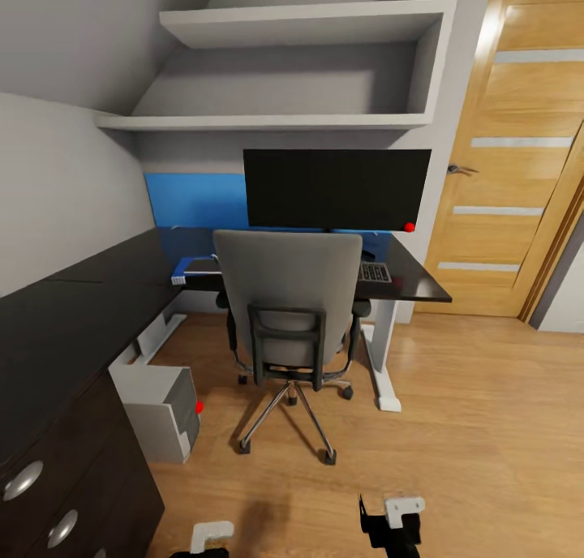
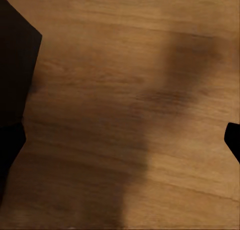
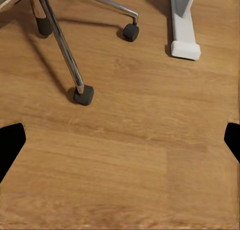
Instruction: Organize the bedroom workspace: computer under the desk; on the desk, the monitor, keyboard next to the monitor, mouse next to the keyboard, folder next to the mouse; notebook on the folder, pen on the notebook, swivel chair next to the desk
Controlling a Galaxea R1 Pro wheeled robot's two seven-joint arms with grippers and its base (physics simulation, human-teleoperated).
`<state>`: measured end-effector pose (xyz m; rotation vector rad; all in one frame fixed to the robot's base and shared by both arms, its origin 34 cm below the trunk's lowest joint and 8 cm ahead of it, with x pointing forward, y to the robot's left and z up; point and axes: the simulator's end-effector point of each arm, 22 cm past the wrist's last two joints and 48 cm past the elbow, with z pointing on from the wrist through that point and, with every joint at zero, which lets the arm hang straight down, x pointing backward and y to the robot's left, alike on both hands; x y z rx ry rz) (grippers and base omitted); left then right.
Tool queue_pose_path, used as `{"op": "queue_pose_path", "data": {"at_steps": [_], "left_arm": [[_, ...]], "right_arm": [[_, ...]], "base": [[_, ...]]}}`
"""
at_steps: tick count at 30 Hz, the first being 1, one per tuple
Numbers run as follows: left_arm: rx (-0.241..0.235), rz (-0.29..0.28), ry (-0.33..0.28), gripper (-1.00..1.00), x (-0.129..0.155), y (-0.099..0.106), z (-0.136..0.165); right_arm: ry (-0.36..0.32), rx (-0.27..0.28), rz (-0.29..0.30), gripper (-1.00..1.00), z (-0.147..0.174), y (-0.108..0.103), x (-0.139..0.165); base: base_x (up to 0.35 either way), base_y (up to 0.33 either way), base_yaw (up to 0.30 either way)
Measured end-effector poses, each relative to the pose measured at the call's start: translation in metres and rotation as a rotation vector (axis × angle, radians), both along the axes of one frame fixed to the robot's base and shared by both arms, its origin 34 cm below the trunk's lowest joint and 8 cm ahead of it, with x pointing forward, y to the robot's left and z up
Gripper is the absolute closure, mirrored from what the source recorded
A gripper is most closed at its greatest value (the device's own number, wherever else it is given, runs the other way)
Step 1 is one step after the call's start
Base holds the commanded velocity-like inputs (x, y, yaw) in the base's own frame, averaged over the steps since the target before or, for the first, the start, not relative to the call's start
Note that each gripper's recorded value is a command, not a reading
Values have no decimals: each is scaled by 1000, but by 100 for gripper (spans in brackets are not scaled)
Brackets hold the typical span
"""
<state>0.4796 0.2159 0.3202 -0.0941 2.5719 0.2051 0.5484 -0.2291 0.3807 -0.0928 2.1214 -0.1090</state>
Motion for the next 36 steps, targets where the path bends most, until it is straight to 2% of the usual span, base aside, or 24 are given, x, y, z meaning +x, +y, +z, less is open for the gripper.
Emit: {"op": "queue_pose_path", "data": {"at_steps": [1, 4, 14, 36], "left_arm": [[8, 6, 5, -100, -17, 5, -7], [13, 3, 21, -100, -28, 7, -7], [17, 3, 30, -100, -29, 9, 12], [21, 1, 29, -100, -22, 11, 57]], "right_arm": [[25, -2, -3, -100, -8, -2, -15], [52, -2, 3, -100, -10, 0, -28], [91, -7, 3, -100, -3, -3, -48], [106, -7, 6, -100, 38, -3, -50]], "base": [[0, 0, 0], [0, 0, 0], [0, 0, 0], [0, 0, 0]]}}
